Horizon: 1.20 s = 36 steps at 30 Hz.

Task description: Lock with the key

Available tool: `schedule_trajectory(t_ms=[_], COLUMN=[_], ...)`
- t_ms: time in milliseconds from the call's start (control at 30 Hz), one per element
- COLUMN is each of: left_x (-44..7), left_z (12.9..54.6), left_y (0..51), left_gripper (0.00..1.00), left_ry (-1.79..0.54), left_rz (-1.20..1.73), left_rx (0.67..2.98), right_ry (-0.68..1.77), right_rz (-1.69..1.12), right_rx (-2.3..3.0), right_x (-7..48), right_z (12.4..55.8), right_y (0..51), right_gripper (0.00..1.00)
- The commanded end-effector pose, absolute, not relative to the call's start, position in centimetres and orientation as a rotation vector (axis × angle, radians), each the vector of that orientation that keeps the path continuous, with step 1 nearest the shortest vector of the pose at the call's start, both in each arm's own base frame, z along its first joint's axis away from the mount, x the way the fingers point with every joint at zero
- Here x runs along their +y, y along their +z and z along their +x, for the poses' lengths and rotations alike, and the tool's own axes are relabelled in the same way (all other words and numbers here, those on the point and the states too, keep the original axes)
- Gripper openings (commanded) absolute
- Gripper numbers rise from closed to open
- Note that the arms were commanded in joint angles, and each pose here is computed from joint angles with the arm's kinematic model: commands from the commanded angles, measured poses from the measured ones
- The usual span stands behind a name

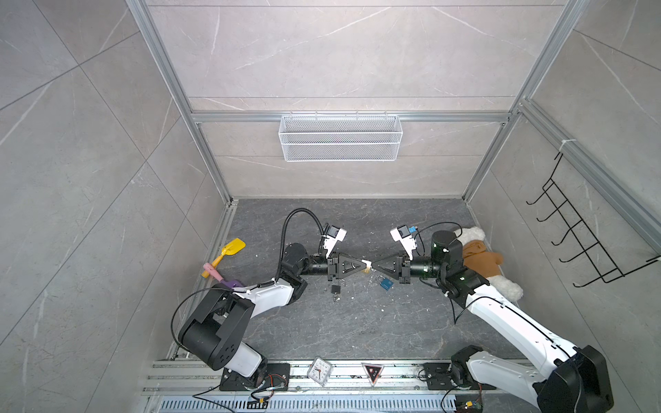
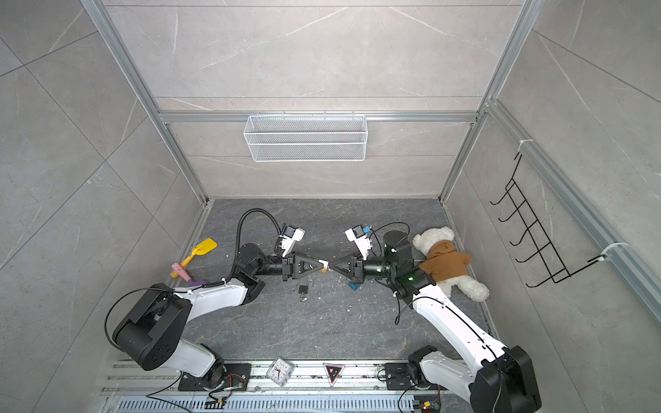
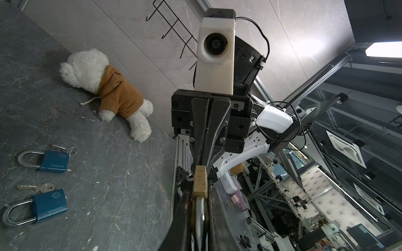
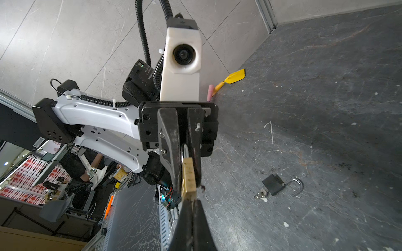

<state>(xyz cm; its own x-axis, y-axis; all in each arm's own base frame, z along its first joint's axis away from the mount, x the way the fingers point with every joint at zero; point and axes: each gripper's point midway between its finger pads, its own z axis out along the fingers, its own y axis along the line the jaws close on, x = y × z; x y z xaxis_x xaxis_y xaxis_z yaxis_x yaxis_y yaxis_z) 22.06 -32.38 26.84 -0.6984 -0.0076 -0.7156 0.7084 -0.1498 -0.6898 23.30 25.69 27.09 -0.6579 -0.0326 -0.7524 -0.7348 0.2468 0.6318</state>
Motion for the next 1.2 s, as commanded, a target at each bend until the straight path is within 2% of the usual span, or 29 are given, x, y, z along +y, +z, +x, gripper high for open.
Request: schedule_trajectory(t_ms=[0, 633, 900, 1167], left_x=[-30.9, -30.1, -31.4, -33.4], left_z=[23.8, 23.8, 25.1, 24.9], left_y=[28.8, 28.6, 23.6, 14.6], left_gripper=[0.0, 0.0, 0.0, 0.0], left_ry=[-1.815, -1.739, -1.618, -1.505], left_rz=[0.738, 0.764, 0.769, 0.936], left_rx=[1.554, 1.592, 1.9, 2.275], right_ry=[1.452, 1.368, 1.28, 1.257], right_rz=[-0.732, -0.677, -0.468, -0.244], right_rx=[1.881, 1.897, 2.03, 2.114], right_x=[25.3, 24.4, 23.7, 23.2], right_z=[22.2, 22.6, 25.6, 28.1], right_y=[27.7, 27.8, 24.4, 20.0], right_gripper=[0.0, 0.0, 0.0, 0.0])
